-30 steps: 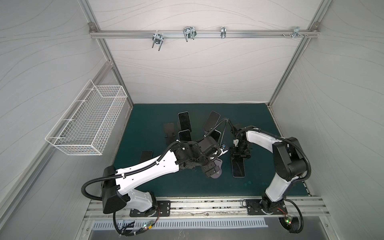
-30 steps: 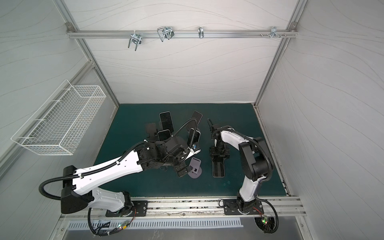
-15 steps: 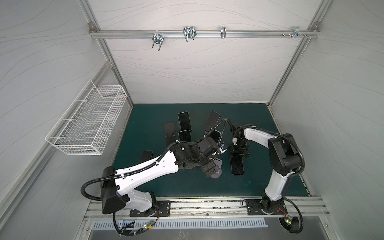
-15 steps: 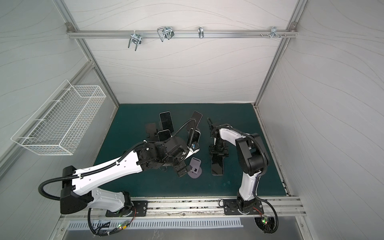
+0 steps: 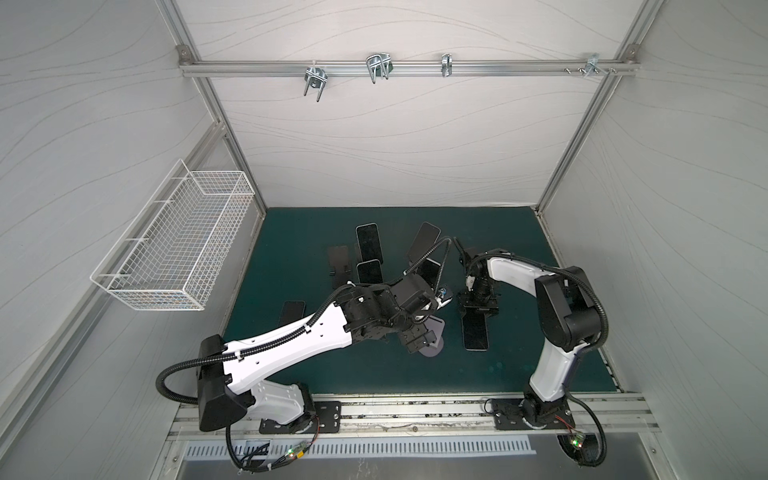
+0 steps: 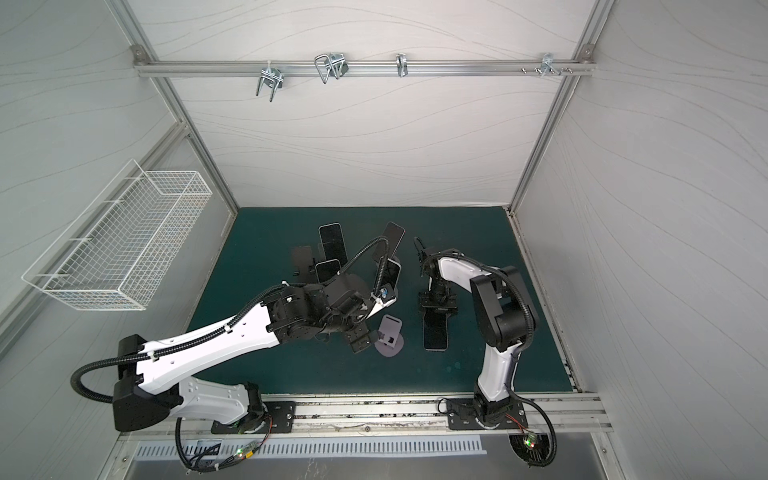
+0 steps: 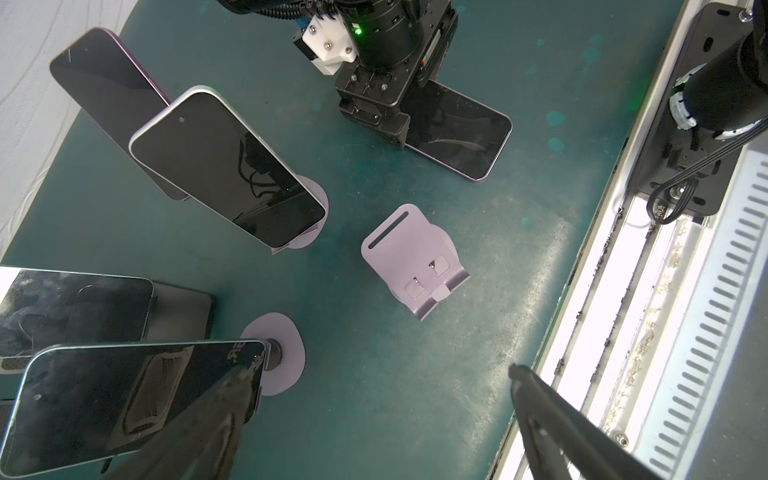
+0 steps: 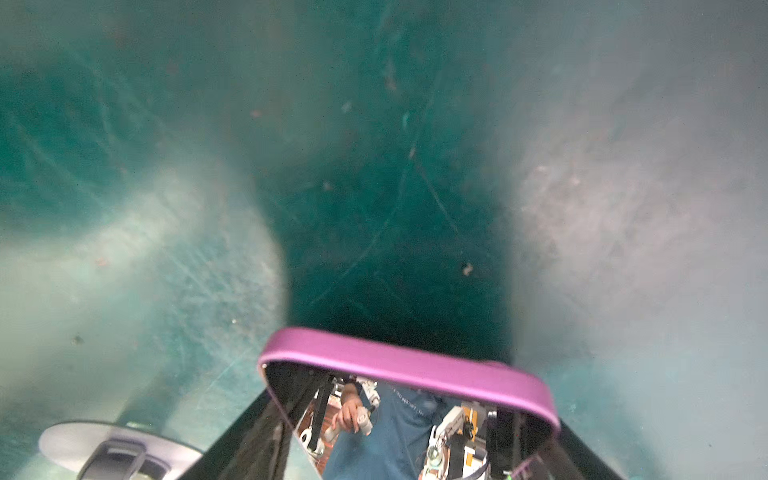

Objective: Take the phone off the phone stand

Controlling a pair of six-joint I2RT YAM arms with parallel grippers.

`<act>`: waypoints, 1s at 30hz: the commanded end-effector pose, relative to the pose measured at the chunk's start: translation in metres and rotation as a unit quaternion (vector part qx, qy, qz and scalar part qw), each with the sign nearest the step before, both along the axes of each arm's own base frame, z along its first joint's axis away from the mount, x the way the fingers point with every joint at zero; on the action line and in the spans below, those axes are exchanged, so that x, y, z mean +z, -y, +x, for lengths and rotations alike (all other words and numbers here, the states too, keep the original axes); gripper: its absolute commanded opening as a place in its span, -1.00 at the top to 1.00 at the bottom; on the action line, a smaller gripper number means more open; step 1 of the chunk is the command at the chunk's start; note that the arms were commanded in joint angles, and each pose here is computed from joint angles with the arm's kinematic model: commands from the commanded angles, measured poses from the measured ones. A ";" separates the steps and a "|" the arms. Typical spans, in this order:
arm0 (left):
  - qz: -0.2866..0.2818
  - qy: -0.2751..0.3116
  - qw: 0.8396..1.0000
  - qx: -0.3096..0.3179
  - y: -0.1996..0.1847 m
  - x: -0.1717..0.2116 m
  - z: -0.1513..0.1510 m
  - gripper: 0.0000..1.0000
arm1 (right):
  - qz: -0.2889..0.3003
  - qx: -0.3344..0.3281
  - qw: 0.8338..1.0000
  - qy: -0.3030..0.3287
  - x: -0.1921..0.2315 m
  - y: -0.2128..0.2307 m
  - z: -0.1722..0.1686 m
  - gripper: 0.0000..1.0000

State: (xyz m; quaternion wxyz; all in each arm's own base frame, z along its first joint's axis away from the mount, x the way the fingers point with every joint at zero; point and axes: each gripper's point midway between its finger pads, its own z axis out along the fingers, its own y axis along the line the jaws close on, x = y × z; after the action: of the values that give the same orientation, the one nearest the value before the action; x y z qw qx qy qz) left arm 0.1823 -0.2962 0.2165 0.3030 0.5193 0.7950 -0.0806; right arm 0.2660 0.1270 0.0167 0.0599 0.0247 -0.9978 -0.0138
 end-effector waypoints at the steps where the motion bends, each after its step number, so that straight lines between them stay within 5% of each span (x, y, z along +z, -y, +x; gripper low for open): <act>1: -0.006 0.015 1.000 -0.007 -0.002 0.007 0.000 -0.97 | -0.033 0.001 0.999 -0.008 -0.011 0.013 -0.008 -0.55; 30: -0.004 0.038 0.999 -0.014 -0.003 0.014 0.004 -0.97 | -0.021 -0.025 0.999 0.010 0.004 0.010 -0.004 -0.84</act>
State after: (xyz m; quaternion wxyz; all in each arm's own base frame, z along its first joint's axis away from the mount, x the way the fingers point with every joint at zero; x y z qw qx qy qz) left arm 0.1845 -0.2929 0.2191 0.3117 0.5310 0.7851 -0.0676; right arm 0.2669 0.1254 0.0171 0.0480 0.0123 -0.9988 -0.0057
